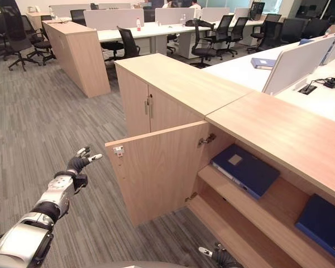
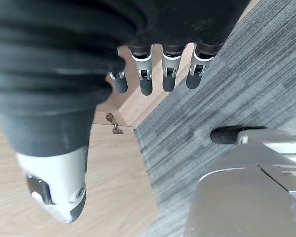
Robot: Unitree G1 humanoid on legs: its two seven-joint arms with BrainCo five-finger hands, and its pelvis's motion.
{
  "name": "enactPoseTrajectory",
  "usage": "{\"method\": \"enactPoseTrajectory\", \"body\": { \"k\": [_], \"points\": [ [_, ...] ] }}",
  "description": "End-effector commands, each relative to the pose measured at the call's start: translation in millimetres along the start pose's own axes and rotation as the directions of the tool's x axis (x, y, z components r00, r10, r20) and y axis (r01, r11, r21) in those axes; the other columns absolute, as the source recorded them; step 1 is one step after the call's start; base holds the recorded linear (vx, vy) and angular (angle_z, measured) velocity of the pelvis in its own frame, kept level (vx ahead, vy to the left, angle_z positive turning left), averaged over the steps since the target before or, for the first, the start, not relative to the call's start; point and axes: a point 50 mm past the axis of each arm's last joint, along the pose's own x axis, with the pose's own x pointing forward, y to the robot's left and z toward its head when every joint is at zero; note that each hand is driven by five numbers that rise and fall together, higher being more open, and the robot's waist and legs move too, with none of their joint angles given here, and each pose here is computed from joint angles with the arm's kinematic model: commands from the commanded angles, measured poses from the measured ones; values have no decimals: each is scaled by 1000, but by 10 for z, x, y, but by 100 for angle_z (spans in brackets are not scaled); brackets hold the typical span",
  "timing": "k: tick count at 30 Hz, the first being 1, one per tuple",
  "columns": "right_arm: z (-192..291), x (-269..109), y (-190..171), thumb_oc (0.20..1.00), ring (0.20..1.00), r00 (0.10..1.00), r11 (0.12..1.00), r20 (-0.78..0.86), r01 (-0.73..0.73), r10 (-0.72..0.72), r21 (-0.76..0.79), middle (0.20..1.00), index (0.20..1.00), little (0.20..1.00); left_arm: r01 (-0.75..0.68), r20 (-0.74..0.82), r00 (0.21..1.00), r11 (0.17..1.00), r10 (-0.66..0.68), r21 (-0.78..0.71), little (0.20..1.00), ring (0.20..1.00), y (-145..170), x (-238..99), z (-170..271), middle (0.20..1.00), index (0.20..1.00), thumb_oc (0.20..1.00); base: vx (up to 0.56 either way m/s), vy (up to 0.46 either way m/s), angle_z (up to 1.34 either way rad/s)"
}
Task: Put the empty folder in the office cabinet
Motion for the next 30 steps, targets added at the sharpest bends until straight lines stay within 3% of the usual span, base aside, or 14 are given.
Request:
{"method": "enactPoseTrajectory", "body": {
  "k": [1, 9, 18, 26, 30],
  "points": [
    [238, 63, 40, 1000, 1000, 998, 995, 57, -20, 25, -95, 1000, 1000, 1000, 6, 131, 991, 999, 0, -44, 1000, 1000, -50, 145, 468, 1000, 1000, 1000, -2, -8, -16],
    [242, 71, 135, 1000, 1000, 997, 993, 57, -42, 48, -115, 1000, 1000, 1000, 144, 107, 985, 987, -135, -73, 1000, 1000, -574, 134, 334, 1000, 1000, 1000, 0, -3, -3],
    [221, 69, 188, 1000, 1000, 997, 990, 49, -59, 66, -128, 1000, 1000, 1000, 319, 92, 942, 946, -324, 59, 1000, 1000, -1016, 43, 249, 1000, 1000, 1000, -5, -2, 1],
    [335, 79, 212, 1000, 1000, 993, 994, 93, -67, 74, -82, 1000, 1000, 1000, 464, 110, 872, 877, -477, 128, 1000, 1000, -1172, -161, 134, 1000, 1000, 1000, -29, -7, 4],
    [410, 64, 212, 1000, 1000, 986, 994, 134, -88, 96, -60, 1000, 1000, 1000, 578, 75, 804, 805, -590, 137, 1000, 1000, -1045, -455, -130, 1000, 1000, 1000, -49, 6, 11]
  ]
}}
